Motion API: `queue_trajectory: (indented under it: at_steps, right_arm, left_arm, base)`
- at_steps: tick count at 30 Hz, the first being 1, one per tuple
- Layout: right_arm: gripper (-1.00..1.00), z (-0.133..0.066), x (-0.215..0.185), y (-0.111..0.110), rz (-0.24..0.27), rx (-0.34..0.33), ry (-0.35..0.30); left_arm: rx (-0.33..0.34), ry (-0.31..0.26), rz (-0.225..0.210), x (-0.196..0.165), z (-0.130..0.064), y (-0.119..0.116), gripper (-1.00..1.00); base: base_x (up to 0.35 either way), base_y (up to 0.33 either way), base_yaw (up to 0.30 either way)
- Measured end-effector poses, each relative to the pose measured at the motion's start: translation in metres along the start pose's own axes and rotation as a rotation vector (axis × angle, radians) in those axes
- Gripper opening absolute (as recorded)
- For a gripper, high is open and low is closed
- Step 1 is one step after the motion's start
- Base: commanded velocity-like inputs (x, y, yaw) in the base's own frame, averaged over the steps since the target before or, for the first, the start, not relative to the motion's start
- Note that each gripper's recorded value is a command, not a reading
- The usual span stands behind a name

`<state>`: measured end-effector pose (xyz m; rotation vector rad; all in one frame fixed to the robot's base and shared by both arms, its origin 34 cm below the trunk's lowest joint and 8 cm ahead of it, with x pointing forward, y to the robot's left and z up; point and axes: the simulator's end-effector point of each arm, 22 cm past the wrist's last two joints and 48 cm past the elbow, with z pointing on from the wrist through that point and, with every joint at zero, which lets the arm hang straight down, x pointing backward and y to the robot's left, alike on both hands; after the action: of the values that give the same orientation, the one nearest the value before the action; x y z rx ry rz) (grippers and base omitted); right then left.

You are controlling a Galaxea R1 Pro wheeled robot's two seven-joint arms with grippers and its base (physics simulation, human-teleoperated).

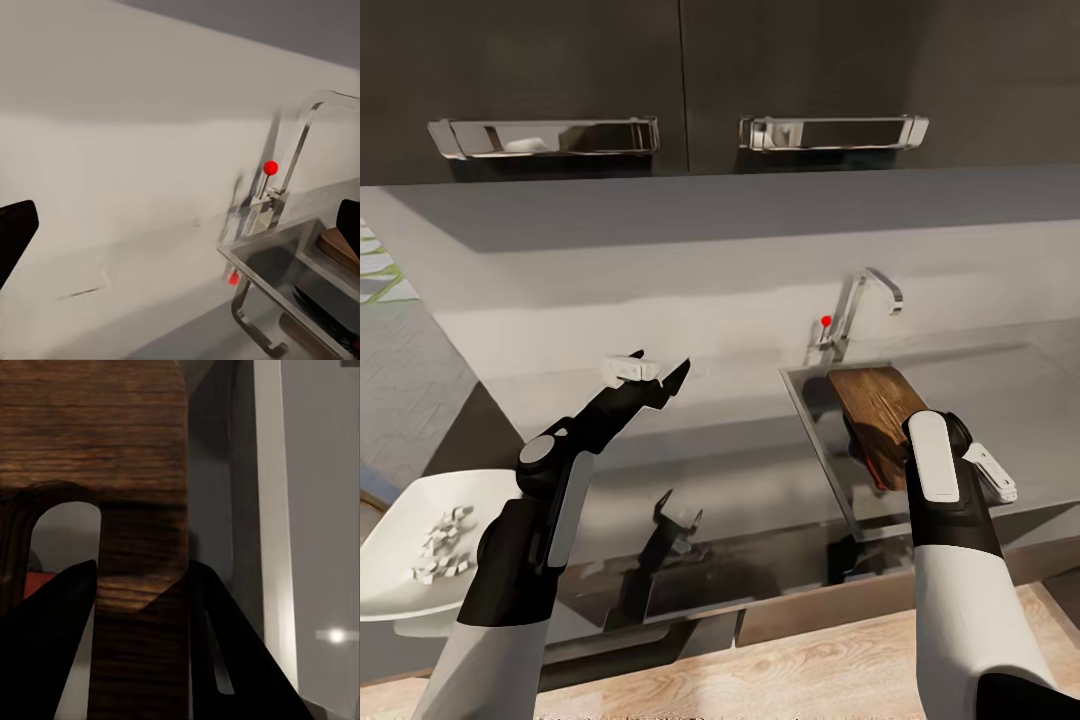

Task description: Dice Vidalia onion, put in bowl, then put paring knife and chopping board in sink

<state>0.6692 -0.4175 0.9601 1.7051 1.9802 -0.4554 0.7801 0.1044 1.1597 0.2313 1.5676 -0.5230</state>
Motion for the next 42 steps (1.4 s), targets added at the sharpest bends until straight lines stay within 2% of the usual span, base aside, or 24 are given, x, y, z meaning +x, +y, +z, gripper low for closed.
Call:
queue_trajectory:
  at_steps: [17, 42]
  right_arm:
    - [-1.00, 0.012, 0.008, -0.002, -0.014, 0.021, 0.004]
    - [-1.00, 0.012, 0.009, -0.002, -0.014, 0.022, 0.006]
  left_arm:
    - [-0.004, 0.022, -0.012, 0.017, 0.003, 0.005, 1.00]
    - [-0.004, 0.024, -0.013, 0.018, 0.003, 0.005, 1.00]
  base:
    - [0.021, 0.000, 0.000]
    - [0.083, 0.000, 0.000]
